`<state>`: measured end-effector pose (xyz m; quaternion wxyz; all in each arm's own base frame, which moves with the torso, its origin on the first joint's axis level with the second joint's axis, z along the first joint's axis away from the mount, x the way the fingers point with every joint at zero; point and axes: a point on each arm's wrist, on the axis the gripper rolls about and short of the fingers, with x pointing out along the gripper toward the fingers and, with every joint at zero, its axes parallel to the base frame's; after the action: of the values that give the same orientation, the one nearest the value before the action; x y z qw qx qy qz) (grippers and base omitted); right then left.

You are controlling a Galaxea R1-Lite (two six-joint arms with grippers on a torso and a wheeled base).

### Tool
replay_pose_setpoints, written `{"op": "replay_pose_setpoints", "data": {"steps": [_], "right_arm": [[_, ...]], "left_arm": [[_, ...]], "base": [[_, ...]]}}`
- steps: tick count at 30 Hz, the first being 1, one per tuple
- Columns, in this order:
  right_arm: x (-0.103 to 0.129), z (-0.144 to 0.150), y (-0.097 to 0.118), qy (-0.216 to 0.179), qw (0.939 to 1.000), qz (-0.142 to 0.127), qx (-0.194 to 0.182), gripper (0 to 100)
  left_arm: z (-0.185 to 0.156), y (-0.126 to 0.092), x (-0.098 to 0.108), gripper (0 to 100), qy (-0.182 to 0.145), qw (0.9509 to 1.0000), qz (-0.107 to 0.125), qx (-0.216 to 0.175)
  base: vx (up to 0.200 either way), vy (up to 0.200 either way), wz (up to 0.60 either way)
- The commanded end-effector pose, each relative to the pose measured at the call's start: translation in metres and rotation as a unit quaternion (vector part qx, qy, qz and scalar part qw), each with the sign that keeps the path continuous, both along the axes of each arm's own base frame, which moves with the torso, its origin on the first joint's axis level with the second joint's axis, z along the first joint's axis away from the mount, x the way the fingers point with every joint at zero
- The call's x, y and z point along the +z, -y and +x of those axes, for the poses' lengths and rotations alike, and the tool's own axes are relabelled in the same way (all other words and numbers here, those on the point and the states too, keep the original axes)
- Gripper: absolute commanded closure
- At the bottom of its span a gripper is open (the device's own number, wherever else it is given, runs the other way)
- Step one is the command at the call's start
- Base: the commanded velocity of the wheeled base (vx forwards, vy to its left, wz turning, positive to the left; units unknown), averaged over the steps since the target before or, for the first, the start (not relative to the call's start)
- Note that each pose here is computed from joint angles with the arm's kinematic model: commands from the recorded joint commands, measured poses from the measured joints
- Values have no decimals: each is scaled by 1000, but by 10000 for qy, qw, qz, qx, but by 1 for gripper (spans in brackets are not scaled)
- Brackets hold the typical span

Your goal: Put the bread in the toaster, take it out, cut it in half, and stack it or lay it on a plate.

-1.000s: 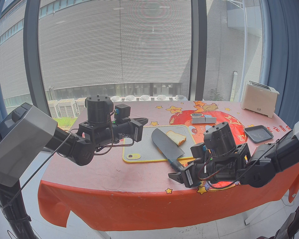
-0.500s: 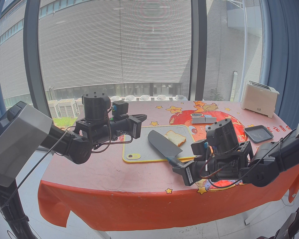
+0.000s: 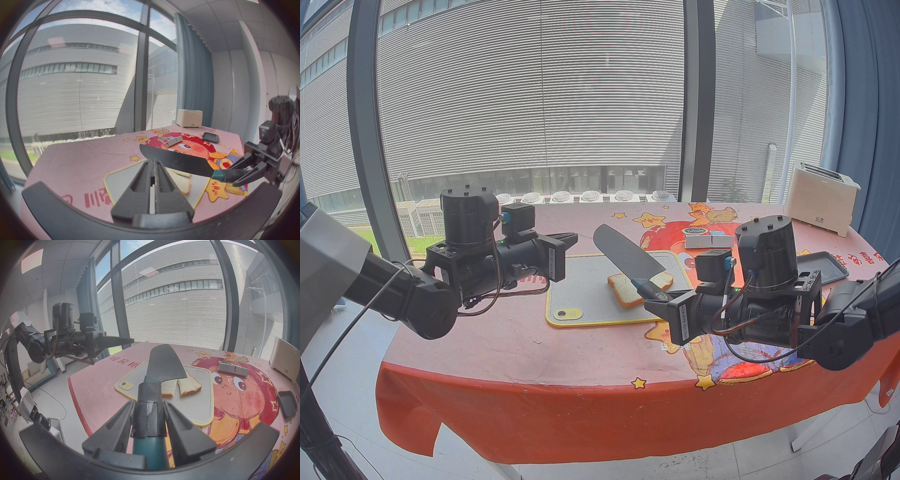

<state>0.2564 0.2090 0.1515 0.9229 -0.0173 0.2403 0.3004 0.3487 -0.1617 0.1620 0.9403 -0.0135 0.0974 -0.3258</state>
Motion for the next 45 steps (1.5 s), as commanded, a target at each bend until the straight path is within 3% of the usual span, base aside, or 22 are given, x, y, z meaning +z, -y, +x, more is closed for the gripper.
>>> {"op": "replay_pose_setpoints", "data": {"steps": [1, 6, 8, 16, 20, 21, 31, 35, 36, 37, 38, 42, 44, 45], "right_arm": [[4, 0, 3, 61, 10000, 62, -34, 100], [4, 0, 4, 46, 10000, 68, -14, 100], [3, 0, 3, 30, 10000, 63, 7, 100], [0, -3, 1, -4, 10000, 32, 71, 100], [1, -2, 2, 4, 10000, 34, 41, 100], [1, -2, 2, 4, 10000, 34, 41, 100], [1, -3, 1, 14, 10000, 33, 60, 100], [1, -8, 1, 0, 9999, 26, 120, 100], [1, -8, 1, 0, 9999, 26, 120, 100], [3, -11, -1, 5, 9998, 44, 177, 100], [2, -12, -1, -1, 9998, 39, 185, 100], [2, -16, -3, -13, 9997, 29, 254, 100], [1, -18, -4, -24, 9996, 19, 285, 100], [1, -18, -4, -24, 9996, 19, 285, 100]], "left_arm": [[-13, -3, 5, 100, -315, 9987, -403, 87], [-14, -2, 3, 100, -936, 9893, -1105, 179], [-16, -1, 1, 100, -1136, 9855, -1257, 105], [-26, 10, -6, 100, -1662, 9736, -1519, -366], [-27, 14, -9, 100, -1841, 9683, -1645, -382], [-27, 15, -9, 0, -1849, 9682, -1640, -387], [-27, 13, -8, 0, -1870, 9668, -1702, -356], [-24, 20, 1, 0, -2233, 9475, -2252, -410], [-24, 20, 1, 0, -2233, 9475, -2252, -410], [-21, 21, 6, 0, -2441, 9343, -2562, -426], [-21, 20, 8, 0, -2521, 9291, -2673, -422], [-17, 22, 5, 0, -2886, 9103, -2925, -499], [-13, 24, 5, 0, -3001, 9027, -3042, -507], [-12, 25, 4, 0, -3016, 9017, -3056, -502]], "base": [[0, 0, 0], [0, 0, 0], [0, 0, 0], [0, 0, 0], [0, 0, 0], [0, 0, 0], [0, 0, 0], [0, 0, 0], [0, 0, 0], [0, 0, 0], [0, 0, 0], [0, 0, 0], [0, 0, 0], [0, 0, 0]]}}
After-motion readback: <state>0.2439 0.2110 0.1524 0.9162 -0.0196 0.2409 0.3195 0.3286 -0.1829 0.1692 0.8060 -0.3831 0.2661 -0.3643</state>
